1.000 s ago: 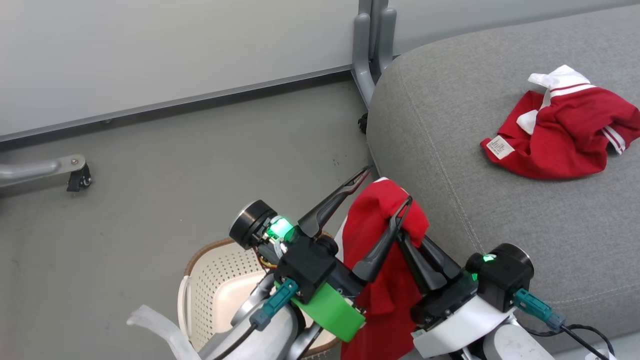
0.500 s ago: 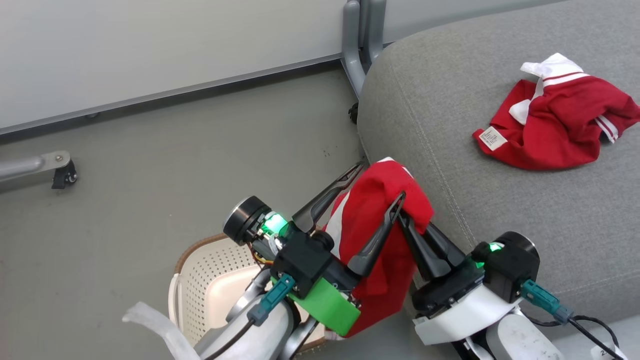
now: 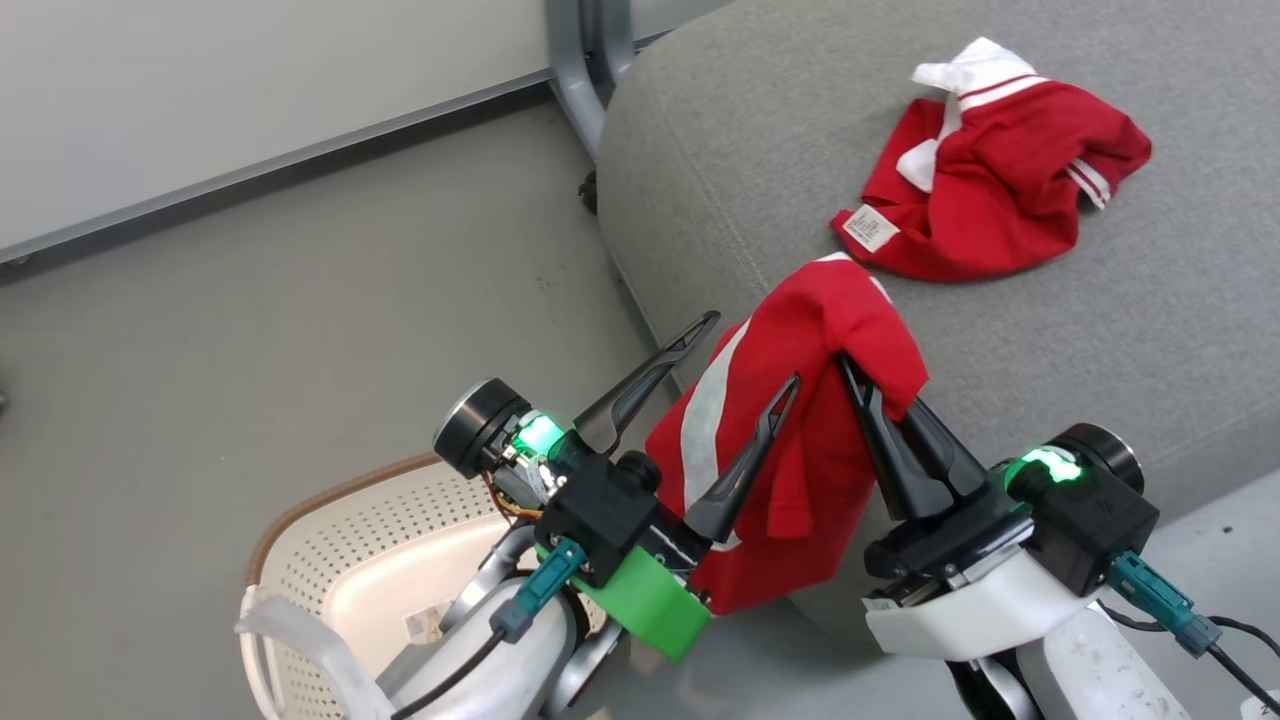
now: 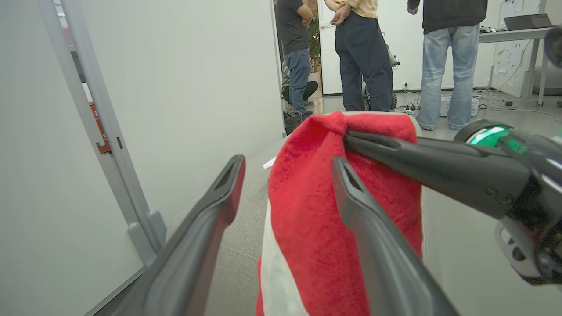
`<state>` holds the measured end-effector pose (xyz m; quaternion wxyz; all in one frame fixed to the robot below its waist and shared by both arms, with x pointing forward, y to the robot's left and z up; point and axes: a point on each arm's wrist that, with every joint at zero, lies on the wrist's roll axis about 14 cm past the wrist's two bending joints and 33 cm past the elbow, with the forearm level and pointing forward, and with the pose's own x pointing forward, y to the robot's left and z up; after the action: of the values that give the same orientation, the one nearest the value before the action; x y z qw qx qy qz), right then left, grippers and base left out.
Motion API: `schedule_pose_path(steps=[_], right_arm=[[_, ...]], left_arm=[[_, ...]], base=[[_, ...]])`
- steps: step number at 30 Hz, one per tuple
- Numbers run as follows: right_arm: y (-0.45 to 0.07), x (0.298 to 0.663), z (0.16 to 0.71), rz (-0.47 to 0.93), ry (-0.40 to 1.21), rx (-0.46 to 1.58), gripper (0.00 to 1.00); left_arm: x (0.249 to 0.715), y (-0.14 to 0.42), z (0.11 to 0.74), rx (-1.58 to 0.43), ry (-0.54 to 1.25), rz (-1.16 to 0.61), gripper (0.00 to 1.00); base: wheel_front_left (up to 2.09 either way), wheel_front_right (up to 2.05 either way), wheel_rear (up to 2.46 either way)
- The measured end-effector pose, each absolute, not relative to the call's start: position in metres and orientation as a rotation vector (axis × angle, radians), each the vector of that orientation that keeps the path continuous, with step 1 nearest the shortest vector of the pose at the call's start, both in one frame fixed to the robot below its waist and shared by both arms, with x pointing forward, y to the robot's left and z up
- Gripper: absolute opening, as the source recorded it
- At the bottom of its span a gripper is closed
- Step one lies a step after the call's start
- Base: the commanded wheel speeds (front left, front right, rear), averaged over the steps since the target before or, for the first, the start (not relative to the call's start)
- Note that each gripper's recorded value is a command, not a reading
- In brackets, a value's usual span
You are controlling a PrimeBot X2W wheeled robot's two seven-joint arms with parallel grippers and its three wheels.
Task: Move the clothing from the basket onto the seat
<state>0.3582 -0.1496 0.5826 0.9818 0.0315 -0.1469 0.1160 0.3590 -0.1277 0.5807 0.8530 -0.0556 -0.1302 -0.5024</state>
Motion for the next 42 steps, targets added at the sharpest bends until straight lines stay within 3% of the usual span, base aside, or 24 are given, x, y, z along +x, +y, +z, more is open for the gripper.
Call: schedule_pose_path(steps=[19, 32, 37, 42], right_arm=[[-0.243, 0.313, 0.598, -0.129, -0.327, 0.028, 0.00], [-0.307, 0.377, 0.708, -0.190, -0.622, -0.165, 0.00], [-0.337, 0.422, 0.730, -0.202, -0.687, -0.131, 0.00], [-0.356, 0.469, 0.749, -0.186, -0.704, -0.222, 0.00]], left_arm=[[0.327, -0.194, 0.555, -0.165, -0.184, -1.306, 1.00], [0.352, -0.191, 0.512, -0.160, -0.074, -1.321, 1.00], [0.379, -0.179, 0.486, -0.179, -0.018, -1.255, 1.00], [0.410, -0.162, 0.462, -0.147, 0.005, -1.187, 1.00]], base=[[0.00, 0.00, 0.00], [0.00, 0.00, 0.00], [0.00, 0.00, 0.00], [0.00, 0.00, 0.00]])
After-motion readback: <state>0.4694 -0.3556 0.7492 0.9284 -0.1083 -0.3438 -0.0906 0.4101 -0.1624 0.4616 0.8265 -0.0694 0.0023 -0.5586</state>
